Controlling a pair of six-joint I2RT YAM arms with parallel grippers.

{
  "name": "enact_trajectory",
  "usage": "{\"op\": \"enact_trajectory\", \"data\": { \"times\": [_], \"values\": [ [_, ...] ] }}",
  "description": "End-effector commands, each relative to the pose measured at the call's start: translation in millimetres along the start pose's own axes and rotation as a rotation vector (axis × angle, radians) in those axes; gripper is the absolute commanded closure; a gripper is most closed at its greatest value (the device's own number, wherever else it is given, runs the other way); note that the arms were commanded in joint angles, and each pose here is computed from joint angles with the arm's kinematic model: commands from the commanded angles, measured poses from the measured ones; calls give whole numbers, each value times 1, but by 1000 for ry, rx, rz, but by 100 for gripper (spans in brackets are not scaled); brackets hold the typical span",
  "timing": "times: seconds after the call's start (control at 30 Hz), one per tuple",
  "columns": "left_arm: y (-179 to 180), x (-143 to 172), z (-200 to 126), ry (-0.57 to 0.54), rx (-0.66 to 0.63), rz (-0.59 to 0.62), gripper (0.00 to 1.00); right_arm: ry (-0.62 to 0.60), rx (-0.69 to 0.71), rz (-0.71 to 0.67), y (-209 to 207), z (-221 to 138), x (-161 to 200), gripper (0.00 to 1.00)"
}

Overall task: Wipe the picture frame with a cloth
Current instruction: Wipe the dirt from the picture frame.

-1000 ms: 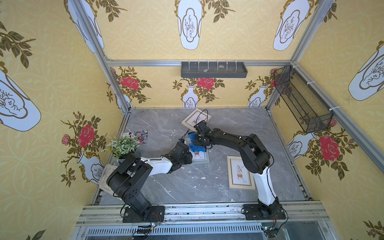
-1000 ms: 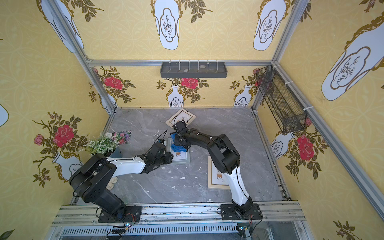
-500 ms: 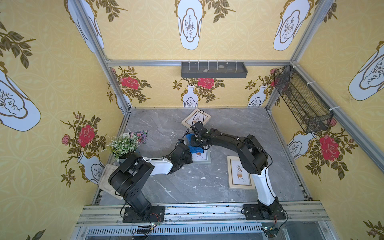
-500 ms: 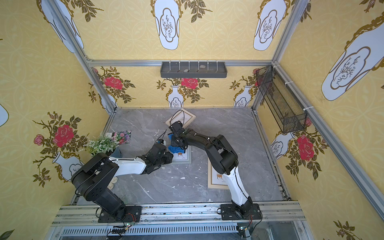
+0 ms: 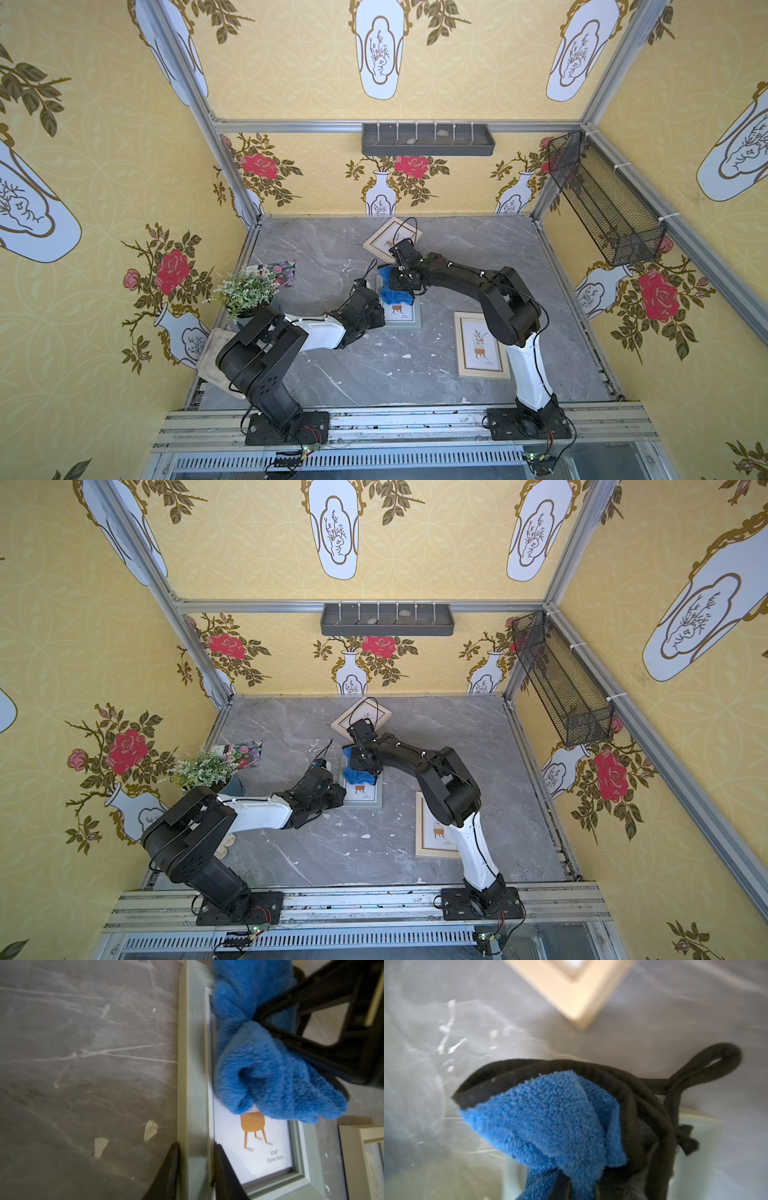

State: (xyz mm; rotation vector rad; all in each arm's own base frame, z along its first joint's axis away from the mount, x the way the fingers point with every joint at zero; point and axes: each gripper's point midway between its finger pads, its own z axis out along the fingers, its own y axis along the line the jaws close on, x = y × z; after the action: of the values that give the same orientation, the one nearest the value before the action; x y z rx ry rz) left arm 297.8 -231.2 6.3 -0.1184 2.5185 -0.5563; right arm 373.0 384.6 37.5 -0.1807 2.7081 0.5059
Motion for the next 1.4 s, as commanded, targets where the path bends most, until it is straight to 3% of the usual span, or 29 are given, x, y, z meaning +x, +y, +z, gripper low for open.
{"op": "enact_trajectory", "data": {
  "times": [0.0,0.07,0.23,0.33,0.67,0.8,1.0,1.23,1.37],
  "values": [
    [86,88,-21,348,-336,14,76,35,-24,-27,17,8,8,94],
    [88,87,-22,346,-344,10,76,41,-19,-22,14,10,7,94],
    [92,88,-24,344,-359,-2,76,19,86,47,-45,-4,1,95],
    [93,88,-23,347,-363,-8,76,3,130,43,-60,-14,0,95],
    [94,89,-24,353,-370,-11,77,13,-19,-66,21,8,0,95],
    [96,89,-25,349,-379,-17,77,31,62,-14,-19,10,1,96],
    [97,91,-22,363,-383,-23,77,-13,134,28,-69,-18,-5,94],
    [99,90,-23,359,-392,-26,77,20,42,-72,2,4,4,95],
    [104,91,-28,354,-409,-29,77,36,-2,-65,12,12,2,95]
  ]
}}
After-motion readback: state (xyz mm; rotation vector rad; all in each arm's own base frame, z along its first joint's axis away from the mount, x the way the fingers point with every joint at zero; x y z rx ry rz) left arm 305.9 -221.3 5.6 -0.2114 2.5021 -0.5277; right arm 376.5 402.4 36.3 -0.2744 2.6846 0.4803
